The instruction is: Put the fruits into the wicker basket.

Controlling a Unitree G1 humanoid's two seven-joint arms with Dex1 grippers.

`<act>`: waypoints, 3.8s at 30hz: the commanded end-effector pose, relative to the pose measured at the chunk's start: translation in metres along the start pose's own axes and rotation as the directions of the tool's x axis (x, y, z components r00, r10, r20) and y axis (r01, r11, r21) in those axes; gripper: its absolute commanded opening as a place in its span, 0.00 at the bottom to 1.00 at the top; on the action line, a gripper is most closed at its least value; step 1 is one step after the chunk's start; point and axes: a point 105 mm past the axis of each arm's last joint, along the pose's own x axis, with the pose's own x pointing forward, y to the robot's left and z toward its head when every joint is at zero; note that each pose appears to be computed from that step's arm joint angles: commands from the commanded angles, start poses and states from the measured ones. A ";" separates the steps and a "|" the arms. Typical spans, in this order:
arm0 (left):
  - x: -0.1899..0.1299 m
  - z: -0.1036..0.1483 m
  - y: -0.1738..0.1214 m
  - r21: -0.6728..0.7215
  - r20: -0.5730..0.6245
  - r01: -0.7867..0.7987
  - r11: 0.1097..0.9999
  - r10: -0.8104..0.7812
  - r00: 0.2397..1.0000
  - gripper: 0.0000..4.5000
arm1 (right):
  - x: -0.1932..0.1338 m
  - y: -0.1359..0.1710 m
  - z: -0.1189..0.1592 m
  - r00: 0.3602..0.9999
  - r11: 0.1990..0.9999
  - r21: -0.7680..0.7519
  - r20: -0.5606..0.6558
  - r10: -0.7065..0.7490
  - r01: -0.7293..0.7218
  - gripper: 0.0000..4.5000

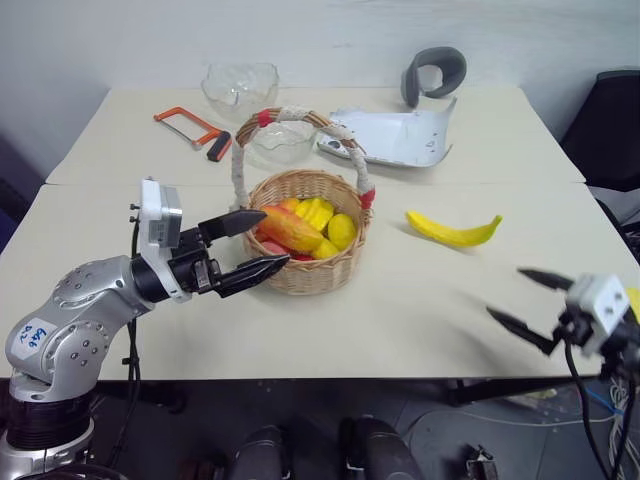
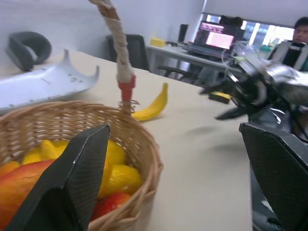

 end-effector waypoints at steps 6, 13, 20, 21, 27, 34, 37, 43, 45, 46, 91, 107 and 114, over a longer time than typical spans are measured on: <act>-0.004 -0.013 -0.003 0.046 -0.063 0.018 0.999 -0.015 0.998 1.00 | 0.076 -0.030 0.025 0.969 0.970 -0.178 -0.212 0.127 -0.166 0.99; -0.007 -0.015 0.002 0.069 -0.052 -0.021 0.997 0.025 0.998 1.00 | 0.096 -0.060 -0.006 0.879 0.965 -0.143 -0.459 0.131 -0.218 0.99; -0.010 -0.020 -0.001 0.064 -0.060 -0.032 0.997 0.036 0.998 1.00 | 0.093 -0.066 -0.035 0.835 0.985 0.102 -0.523 0.174 -0.141 0.99; -0.009 -0.020 0.000 0.066 -0.058 -0.035 0.997 0.039 0.998 1.00 | 0.090 -0.065 -0.040 0.827 0.979 0.154 -0.526 0.195 -0.133 0.99; -0.008 -0.020 0.000 0.077 -0.055 -0.038 0.996 0.042 0.998 1.00 | 0.077 -0.063 -0.051 0.821 0.949 0.302 -0.514 0.247 -0.096 0.79; -0.010 -0.018 0.004 0.097 -0.052 -0.048 0.994 0.054 0.997 1.00 | 0.079 -0.056 -0.015 0.869 0.883 0.380 -0.295 0.397 -0.274 0.28; -0.015 -0.019 0.004 0.108 -0.059 -0.062 0.992 0.069 0.996 1.00 | 0.066 -0.033 0.008 0.771 0.806 0.329 -0.266 0.578 -0.491 0.25; -0.039 -0.022 -0.007 0.087 -0.046 -0.097 0.991 0.101 0.994 1.00 | 0.042 0.075 0.123 0.430 0.407 0.275 0.027 0.902 -0.871 0.25; -0.049 -0.022 -0.008 0.064 -0.037 -0.135 0.989 0.138 0.990 1.00 | 0.055 0.091 0.147 0.429 0.409 0.223 0.052 0.902 -0.885 0.25; -0.055 -0.023 -0.009 0.054 -0.043 -0.154 0.987 0.157 0.987 1.00 | 0.069 0.095 0.164 0.462 0.441 0.187 0.089 0.882 -0.878 0.25; -0.078 -0.036 -0.002 0.014 0.009 -0.314 0.949 0.314 0.950 1.00 | 0.114 -0.013 0.141 0.814 0.854 0.245 0.502 0.293 -0.459 1.00; -0.059 -0.040 -0.018 -0.036 0.028 -0.228 0.973 0.229 0.973 1.00 | 0.120 0.006 0.152 0.739 0.868 0.127 0.592 0.322 -0.480 0.05; -0.027 -0.040 -0.024 -0.056 0.077 -0.095 0.994 0.099 0.992 1.00 | 0.056 -0.010 0.140 0.812 0.951 0.239 0.584 0.021 -0.196 0.04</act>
